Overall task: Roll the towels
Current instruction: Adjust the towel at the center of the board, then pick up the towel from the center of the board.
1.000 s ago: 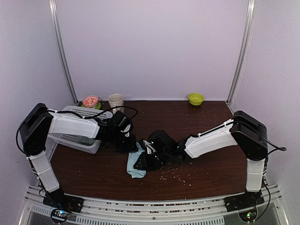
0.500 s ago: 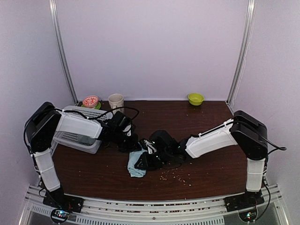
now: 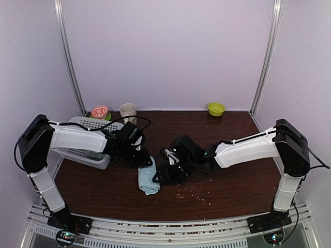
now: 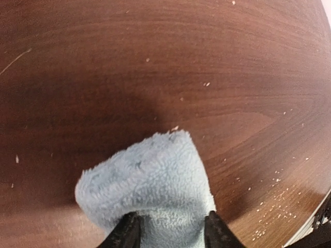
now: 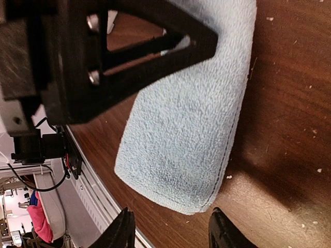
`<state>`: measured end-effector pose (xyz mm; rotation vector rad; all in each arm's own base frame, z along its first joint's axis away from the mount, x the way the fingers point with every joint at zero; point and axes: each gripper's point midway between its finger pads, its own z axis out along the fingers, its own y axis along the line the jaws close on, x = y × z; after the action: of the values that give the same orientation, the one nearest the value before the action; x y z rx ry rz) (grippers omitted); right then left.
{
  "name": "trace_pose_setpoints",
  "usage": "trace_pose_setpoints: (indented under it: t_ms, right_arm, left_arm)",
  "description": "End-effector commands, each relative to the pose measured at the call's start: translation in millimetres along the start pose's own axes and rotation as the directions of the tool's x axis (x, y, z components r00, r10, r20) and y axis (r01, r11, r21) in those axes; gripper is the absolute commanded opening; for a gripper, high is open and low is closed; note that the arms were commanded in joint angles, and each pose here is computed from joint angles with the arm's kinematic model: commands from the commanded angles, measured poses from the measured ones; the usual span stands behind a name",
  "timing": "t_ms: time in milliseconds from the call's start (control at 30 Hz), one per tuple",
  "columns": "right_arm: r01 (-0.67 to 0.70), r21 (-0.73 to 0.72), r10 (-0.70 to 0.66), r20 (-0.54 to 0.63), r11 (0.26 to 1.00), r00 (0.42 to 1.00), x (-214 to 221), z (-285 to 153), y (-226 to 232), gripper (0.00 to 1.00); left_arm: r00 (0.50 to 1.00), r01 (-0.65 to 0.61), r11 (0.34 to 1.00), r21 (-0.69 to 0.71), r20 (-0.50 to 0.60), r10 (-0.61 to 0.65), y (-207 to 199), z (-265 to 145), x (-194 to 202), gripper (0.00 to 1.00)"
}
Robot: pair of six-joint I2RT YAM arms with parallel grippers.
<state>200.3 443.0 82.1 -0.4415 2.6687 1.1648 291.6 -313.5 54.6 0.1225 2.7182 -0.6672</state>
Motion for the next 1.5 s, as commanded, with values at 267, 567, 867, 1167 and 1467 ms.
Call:
trace_pose_setpoints:
  t_ms: [267, 567, 867, 1167, 1467]
  right_arm:
    - [0.008, 0.059, -0.015, 0.124, 0.998, 0.992, -21, -48, -11, 0.49]
    - [0.012, 0.061, -0.019, 0.127, 0.998, 0.992, -16, -50, -16, 0.49]
    - [0.009, 0.053, -0.015, 0.115, 0.999, 0.993, -14, -42, -17, 0.47]
    - [0.015, 0.051, -0.022, 0.126, 0.999, 0.992, -12, -48, -17, 0.47]
    - [0.003, 0.067, -0.016, 0.201, 0.998, 0.979, -14, -79, -31, 0.47]
  left_arm:
    - [0.999, -0.044, 0.981, -0.19, -0.009, 0.043, 9, -36, 16, 0.55]
    - [0.996, -0.084, 0.965, -0.247, -0.054, 0.073, -2, -21, 21, 0.65]
    - [0.997, -0.064, 0.958, -0.281, -0.06, 0.049, 7, -21, 28, 0.65]
    - [0.998, -0.039, 0.954, -0.299, 0.037, 0.052, -5, -79, 14, 0.73]
    - [0.991, -0.124, 0.953, -0.275, 0.018, 0.134, -71, -71, 14, 0.91]
